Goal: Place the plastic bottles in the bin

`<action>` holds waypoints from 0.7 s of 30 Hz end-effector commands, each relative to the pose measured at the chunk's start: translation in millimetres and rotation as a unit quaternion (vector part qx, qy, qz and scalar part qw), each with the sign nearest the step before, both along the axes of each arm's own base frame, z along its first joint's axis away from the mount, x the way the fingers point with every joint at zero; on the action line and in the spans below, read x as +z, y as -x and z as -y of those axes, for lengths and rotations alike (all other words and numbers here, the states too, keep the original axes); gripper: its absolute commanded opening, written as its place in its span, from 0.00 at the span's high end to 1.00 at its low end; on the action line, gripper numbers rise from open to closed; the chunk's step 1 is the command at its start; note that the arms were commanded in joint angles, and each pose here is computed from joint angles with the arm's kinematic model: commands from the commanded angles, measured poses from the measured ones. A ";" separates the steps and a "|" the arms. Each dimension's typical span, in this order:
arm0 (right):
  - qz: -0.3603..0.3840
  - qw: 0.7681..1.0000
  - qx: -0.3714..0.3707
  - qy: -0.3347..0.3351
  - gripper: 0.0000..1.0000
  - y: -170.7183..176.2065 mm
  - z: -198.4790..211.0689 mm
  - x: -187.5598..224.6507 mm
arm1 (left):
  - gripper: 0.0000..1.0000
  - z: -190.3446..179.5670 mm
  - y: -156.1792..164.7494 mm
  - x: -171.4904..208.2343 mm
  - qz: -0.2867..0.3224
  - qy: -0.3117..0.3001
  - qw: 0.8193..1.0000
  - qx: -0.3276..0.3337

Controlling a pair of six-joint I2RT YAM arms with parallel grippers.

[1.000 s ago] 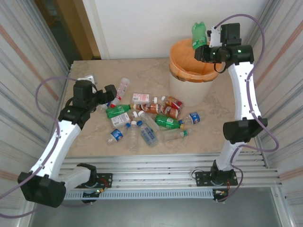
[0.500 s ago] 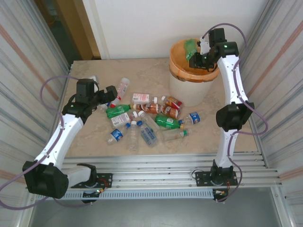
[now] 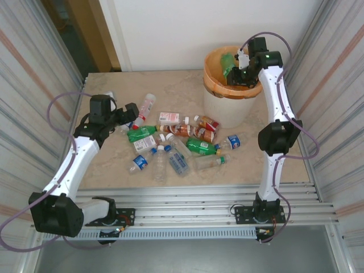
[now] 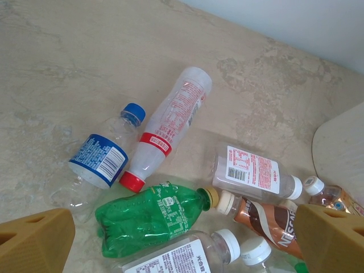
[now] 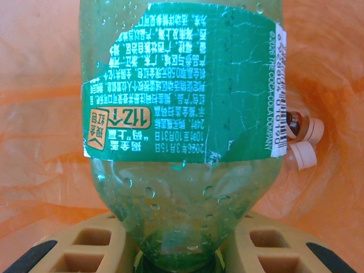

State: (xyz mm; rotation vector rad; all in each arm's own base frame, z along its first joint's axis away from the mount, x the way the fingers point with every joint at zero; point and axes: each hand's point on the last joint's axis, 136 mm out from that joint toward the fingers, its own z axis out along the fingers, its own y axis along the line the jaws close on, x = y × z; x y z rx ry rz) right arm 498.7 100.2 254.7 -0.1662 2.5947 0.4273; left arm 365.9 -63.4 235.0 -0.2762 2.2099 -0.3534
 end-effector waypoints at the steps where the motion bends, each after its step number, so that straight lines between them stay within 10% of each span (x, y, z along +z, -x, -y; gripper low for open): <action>1: -0.003 1.000 0.011 0.014 0.74 -1.0 0.6 -5.5 | 0.01 -2.1 -5.7 4.0 0.006 -0.009 1.000 -0.004; 9: 0.014 1.000 0.009 0.020 0.36 -3.8 1.6 2.6 | 0.01 -11.2 -13.8 -10.1 -0.018 -0.055 0.998 -0.004; 21: 0.097 0.995 -0.013 0.028 0.18 7.7 11.4 67.9 | 0.02 -24.4 -44.1 -54.0 -0.130 -0.153 0.976 -0.086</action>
